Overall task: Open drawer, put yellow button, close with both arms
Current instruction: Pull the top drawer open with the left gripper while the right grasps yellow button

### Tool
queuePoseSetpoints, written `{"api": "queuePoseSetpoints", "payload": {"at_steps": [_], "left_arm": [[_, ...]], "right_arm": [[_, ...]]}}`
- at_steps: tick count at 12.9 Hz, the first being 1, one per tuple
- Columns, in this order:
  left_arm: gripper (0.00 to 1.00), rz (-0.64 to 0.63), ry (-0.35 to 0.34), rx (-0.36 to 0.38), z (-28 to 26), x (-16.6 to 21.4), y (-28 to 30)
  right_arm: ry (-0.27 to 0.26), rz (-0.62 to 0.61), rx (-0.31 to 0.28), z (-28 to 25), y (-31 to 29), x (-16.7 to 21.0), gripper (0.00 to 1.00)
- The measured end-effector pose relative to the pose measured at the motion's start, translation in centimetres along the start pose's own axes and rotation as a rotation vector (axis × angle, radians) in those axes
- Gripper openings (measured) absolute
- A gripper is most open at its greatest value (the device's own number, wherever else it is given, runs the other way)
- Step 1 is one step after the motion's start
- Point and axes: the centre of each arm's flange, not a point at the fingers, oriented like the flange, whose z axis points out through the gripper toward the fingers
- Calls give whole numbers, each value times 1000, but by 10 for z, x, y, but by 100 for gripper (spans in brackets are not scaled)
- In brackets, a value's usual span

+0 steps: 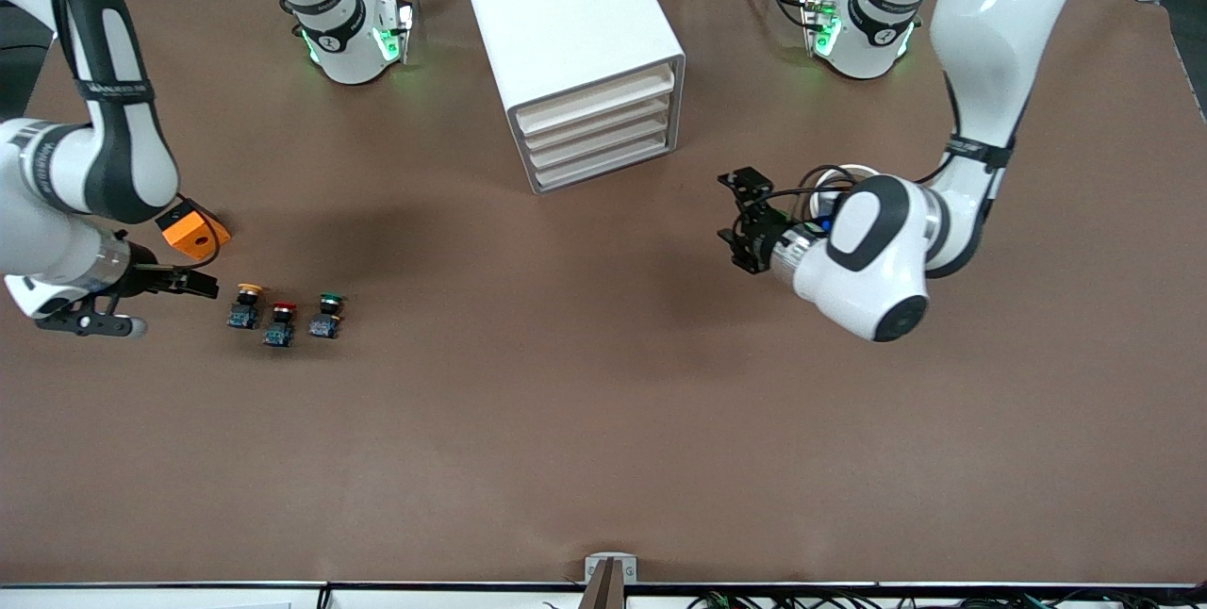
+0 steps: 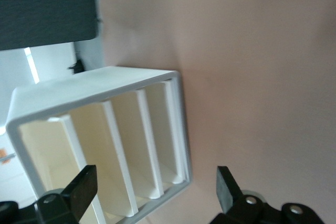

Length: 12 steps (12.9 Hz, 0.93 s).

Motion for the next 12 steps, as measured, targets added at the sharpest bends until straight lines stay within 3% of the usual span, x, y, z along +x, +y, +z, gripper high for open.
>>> {"api": "queuePoseSetpoints", "payload": {"at_steps": [4,7,11,12], "left_arm": [[100,-170,35,156,46,-38,-14],[93,-174,75,202,85,-65,-30],[76,-151,120,226,120,-84,-50],[76,-150,138,229,129,-88,-54]], "right_arm": [[25,-11,-13,69,-4,4,100],[35,-15,-19,98,-5,7,100],[13,-15,-20,113,-5,4,100],[9,-15,-20,115,-5,4,93]]}}
